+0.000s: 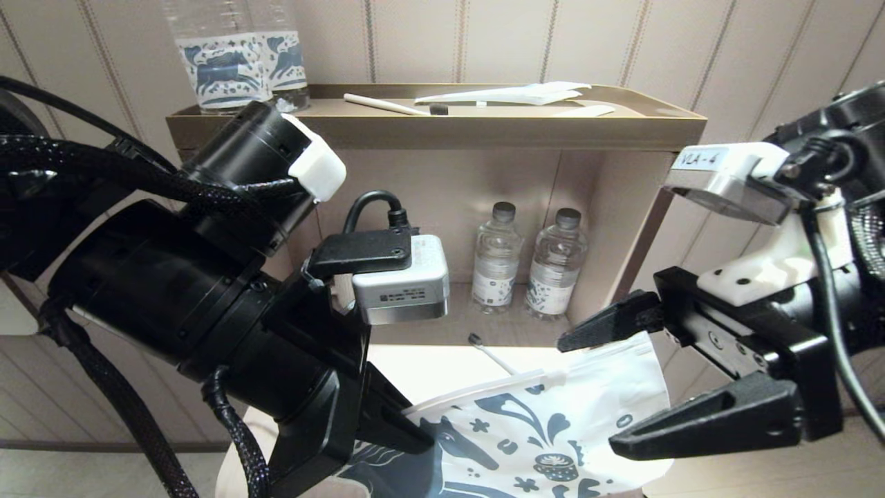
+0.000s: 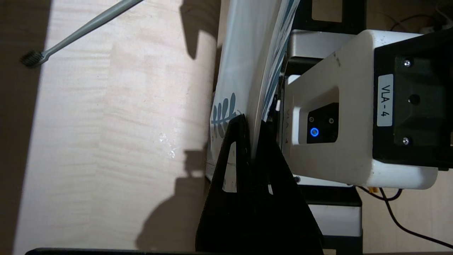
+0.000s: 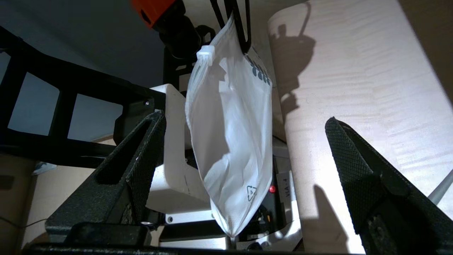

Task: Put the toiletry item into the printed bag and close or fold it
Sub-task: Hand it to the other hand

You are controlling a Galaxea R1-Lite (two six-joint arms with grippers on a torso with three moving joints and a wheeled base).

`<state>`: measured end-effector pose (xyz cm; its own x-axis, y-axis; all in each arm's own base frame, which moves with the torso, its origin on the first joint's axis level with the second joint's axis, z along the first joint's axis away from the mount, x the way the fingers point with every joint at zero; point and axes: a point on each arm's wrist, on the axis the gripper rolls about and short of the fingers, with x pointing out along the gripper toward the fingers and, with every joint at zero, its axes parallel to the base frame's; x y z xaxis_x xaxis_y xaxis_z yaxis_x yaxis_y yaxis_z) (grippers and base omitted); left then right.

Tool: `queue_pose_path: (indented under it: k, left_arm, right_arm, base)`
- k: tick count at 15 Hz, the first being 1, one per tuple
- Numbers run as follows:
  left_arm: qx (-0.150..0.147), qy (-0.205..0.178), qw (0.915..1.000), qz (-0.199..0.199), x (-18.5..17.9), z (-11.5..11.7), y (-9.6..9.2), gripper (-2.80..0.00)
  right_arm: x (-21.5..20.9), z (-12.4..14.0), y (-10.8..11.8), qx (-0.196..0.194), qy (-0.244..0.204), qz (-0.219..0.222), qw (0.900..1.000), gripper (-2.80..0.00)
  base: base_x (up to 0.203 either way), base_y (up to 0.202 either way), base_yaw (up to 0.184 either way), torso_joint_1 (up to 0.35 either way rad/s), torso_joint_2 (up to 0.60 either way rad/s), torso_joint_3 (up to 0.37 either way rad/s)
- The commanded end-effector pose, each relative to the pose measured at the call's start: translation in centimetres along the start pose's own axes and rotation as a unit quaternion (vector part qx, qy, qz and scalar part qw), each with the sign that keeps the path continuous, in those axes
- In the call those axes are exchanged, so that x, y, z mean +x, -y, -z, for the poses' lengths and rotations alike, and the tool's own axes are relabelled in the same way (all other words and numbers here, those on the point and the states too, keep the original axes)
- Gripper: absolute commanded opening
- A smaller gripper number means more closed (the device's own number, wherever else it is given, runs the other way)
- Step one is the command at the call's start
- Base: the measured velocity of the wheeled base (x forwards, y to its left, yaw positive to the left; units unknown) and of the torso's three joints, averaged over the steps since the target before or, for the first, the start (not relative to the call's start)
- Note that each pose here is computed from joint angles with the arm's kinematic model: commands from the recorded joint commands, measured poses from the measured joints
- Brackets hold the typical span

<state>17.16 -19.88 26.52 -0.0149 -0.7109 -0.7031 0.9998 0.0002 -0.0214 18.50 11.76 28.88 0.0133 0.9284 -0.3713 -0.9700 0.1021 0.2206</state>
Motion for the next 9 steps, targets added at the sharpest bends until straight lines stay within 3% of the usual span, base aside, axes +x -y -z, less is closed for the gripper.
queue_pose_path:
  k: [1, 4, 9]
  left_arm:
    - [0.001, -0.004, 1.0, 0.004, 0.1, 0.2, 0.1, -2.8]
    - [0.008, 0.003, 1.0, 0.0, -0.2, -0.1, 0.2, -2.8]
    - [0.008, 0.004, 1.0, 0.003, -0.1, 0.0, 0.3, -2.8]
  right_arm:
    - [-0.3, -0.6, 0.1, 0.004, -0.002, 0.002, 1.0, 0.0]
    - [-1.0, -2.9, -0.1, 0.01, -0.015, 0.012, 1.0, 0.0]
    - [0.9, -2.2, 0.7, 0.02, -0.049, -0.015, 0.998, 0.0]
  base:
    - [0.0, 0.0, 0.0, 0.0, 0.0, 0.0]
    - [0.0, 0.0, 0.0, 0.0, 0.0, 0.0]
    - [0.0, 0.0, 0.0, 0.0, 0.0, 0.0]
